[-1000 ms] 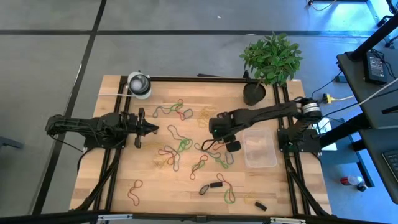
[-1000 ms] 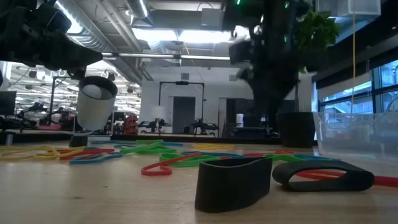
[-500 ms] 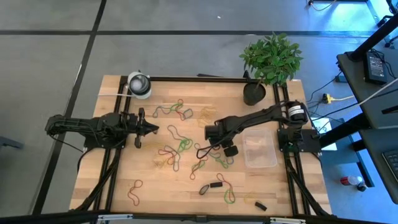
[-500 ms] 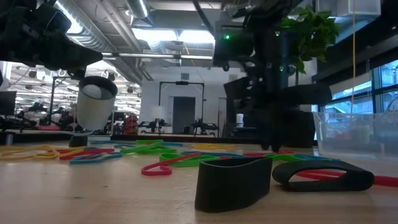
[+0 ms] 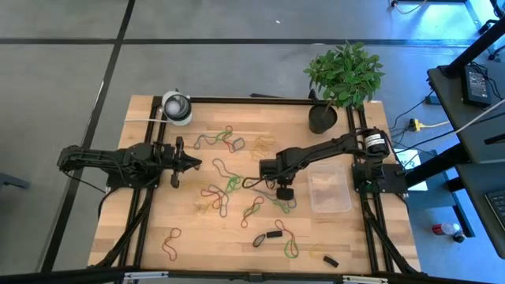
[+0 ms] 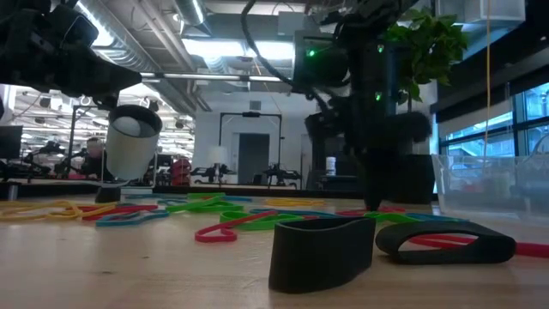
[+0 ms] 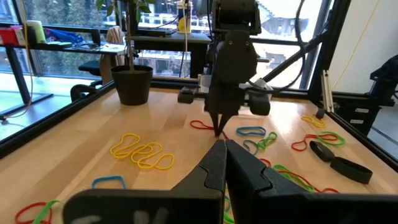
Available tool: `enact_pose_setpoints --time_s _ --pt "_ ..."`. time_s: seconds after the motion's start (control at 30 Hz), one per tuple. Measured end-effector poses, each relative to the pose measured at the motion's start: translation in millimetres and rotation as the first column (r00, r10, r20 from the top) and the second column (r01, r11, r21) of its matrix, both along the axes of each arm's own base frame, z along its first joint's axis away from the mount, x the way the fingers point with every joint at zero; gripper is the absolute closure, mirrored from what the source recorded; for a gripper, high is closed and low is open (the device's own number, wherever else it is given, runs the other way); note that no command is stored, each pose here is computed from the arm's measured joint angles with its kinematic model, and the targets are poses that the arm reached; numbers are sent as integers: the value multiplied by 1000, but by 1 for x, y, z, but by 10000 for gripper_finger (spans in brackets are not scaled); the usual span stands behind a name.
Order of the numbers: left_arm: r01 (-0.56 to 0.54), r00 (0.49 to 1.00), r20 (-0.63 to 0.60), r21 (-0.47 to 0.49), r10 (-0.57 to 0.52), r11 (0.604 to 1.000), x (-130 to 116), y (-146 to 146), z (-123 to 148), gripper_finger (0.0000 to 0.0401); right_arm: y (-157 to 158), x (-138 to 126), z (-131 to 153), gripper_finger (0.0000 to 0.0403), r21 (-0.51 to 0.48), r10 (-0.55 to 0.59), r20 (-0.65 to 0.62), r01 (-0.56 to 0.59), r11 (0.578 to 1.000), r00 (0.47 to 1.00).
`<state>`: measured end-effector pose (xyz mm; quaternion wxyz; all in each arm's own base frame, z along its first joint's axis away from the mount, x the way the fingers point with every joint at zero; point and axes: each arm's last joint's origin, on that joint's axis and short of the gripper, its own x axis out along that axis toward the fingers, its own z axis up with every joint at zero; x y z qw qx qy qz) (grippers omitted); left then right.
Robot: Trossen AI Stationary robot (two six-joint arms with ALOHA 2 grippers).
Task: Pick and place rubber bands into bin
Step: Put the red rubber band into the transparent bin
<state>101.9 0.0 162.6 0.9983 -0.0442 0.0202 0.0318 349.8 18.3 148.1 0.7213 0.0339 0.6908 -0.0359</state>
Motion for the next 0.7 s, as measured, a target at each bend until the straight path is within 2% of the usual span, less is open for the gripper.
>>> enact_pose_setpoints --time_s 0.2,0.3,0.47,0.53,0.63,0.7 --pt "0 1000 0 0 0 1000 0 0 0 400 -3 -3 67 401 -1 -188 158 190 982 969" --pt "-1 1000 0 0 1 1000 0 0 0 400 -5 -11 109 401 -1 -269 267 279 960 925" --pt "0 1000 0 0 0 1000 0 0 0 400 -4 -44 170 402 -8 -361 405 398 917 840" --pt "0 1000 1 0 0 1000 0 0 0 400 -2 -62 193 402 8 -398 468 446 895 789" --pt "0 1000 7 -3 0 1000 0 0 1 400 1 -94 214 402 23 -464 493 522 853 736" --pt "-1 1000 12 -38 1 999 0 0 1 400 4 -114 223 402 41 -511 481 564 825 713"
